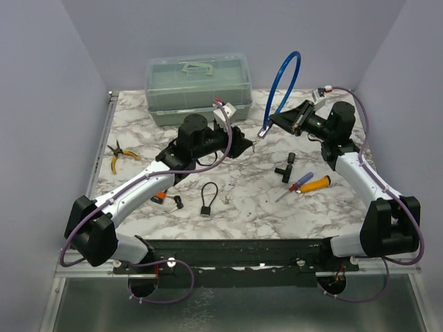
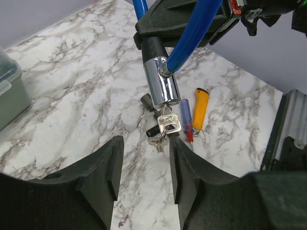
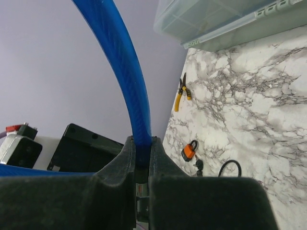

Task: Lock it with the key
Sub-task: Lock the lock.

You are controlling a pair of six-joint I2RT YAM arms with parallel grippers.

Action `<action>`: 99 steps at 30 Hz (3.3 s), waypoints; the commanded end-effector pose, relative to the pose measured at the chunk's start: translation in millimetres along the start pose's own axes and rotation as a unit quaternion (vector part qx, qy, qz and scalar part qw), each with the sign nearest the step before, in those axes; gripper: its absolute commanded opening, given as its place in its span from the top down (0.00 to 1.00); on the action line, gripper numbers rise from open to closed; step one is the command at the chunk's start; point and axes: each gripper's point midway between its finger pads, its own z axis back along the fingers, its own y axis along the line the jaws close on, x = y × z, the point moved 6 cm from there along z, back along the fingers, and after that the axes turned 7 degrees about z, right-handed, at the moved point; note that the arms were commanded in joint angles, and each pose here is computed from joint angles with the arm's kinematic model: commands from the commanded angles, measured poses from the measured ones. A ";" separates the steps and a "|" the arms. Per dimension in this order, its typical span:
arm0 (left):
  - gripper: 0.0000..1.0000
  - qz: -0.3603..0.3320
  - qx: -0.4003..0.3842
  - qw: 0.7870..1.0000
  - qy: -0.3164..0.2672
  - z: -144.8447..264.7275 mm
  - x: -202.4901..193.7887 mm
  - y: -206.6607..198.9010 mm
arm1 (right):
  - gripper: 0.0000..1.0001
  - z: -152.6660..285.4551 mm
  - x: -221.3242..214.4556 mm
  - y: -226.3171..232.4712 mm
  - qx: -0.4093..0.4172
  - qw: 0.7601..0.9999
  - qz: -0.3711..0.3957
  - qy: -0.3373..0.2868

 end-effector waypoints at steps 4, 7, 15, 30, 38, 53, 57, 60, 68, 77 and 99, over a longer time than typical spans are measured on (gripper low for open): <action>0.52 -0.151 0.050 0.986 -0.055 6.3 3.0 -8.4 | 1.00 3.2 13.6 19.0 0.002 0.998 0.049 -0.039; 0.52 -0.202 0.048 0.976 -0.068 5.4 -1.7 -16.5 | 1.00 3.7 14.2 18.7 0.001 0.998 0.052 -0.045; 0.56 -0.251 0.043 0.964 -0.081 -8.0 -0.8 -30.6 | 1.00 5.1 13.6 20.6 0.005 0.997 0.055 -0.048; 0.59 -0.261 0.070 0.959 -0.086 -27.7 5.8 -27.9 | 1.00 9.3 7.7 23.5 0.019 0.997 0.058 -0.044; 0.71 -0.245 0.086 0.962 -0.084 -31.9 5.1 -23.6 | 1.00 9.9 7.9 26.0 0.027 0.997 0.060 -0.046; 0.90 -0.152 0.050 0.985 -0.069 -29.8 7.6 -38.3 | 1.00 11.4 9.4 35.5 0.064 0.994 0.067 -0.060; 0.94 -0.079 0.037 0.994 -0.058 -30.8 10.8 -42.3 | 1.00 12.2 9.5 38.9 0.078 0.993 0.067 -0.063; 0.97 -0.021 0.013 0.999 -0.048 -30.1 13.0 -45.1 | 1.00 12.8 9.6 39.7 0.081 0.992 0.065 -0.065; 1.00 0.049 -0.053 0.997 -0.034 -26.9 16.1 -50.8 | 1.00 13.7 9.1 41.9 0.089 0.992 0.062 -0.068; 1.00 0.027 -0.080 0.996 -0.015 -19.3 2.4 -52.1 | 1.00 13.5 11.9 41.8 0.087 0.991 0.061 -0.082; 1.00 0.032 -0.055 0.997 0.040 -8.4 -44.5 -63.2 | 1.00 19.7 37.6 38.5 0.074 0.986 0.066 -0.135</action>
